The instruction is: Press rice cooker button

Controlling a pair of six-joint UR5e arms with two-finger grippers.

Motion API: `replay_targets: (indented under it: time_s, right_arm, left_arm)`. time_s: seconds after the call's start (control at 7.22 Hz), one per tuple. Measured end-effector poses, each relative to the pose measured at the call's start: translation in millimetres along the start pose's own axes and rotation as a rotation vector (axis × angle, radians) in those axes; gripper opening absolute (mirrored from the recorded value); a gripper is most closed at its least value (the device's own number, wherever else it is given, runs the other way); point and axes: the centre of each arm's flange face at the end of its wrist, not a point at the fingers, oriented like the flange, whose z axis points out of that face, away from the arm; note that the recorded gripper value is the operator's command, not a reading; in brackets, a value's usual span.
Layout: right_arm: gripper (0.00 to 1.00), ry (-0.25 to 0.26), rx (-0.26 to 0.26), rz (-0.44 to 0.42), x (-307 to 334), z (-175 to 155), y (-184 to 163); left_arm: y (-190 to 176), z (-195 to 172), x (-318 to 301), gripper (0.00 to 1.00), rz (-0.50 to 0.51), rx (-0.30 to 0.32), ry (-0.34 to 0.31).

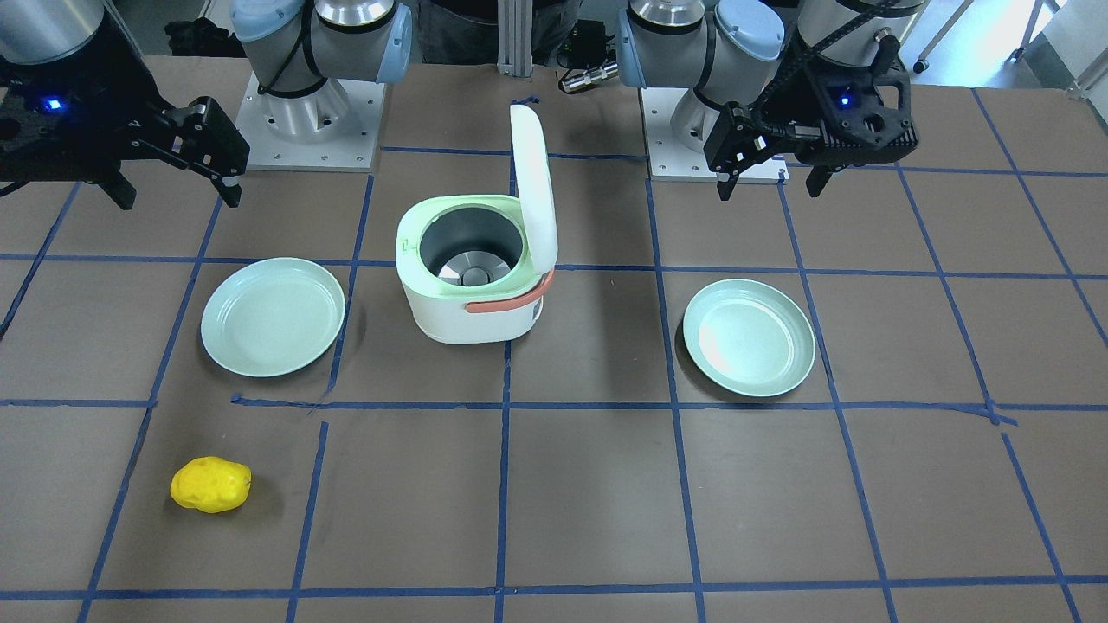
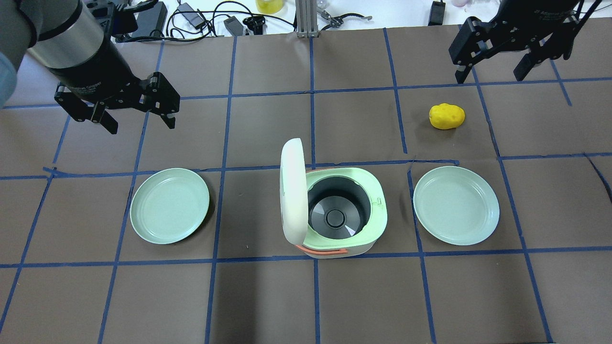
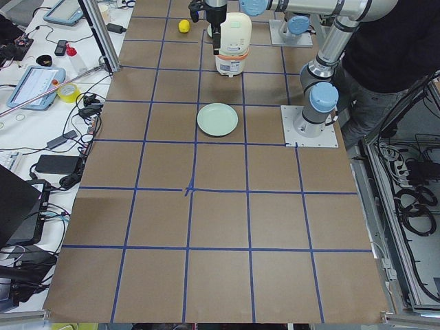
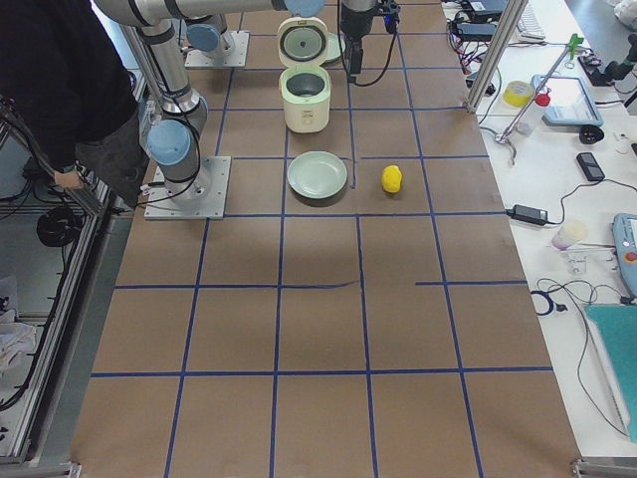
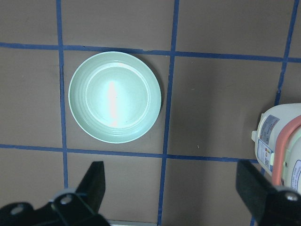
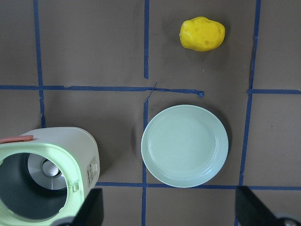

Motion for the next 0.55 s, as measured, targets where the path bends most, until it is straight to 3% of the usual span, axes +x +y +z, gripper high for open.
replay_targets:
  time_s: [0.55]
  right_arm:
    - [1.0, -0.001, -0.005, -0.002, -0.6, 0.1, 1.7]
  left_arm:
    - [0.1, -0.1, 0.0, 1.0, 0.0, 0.0, 0.0]
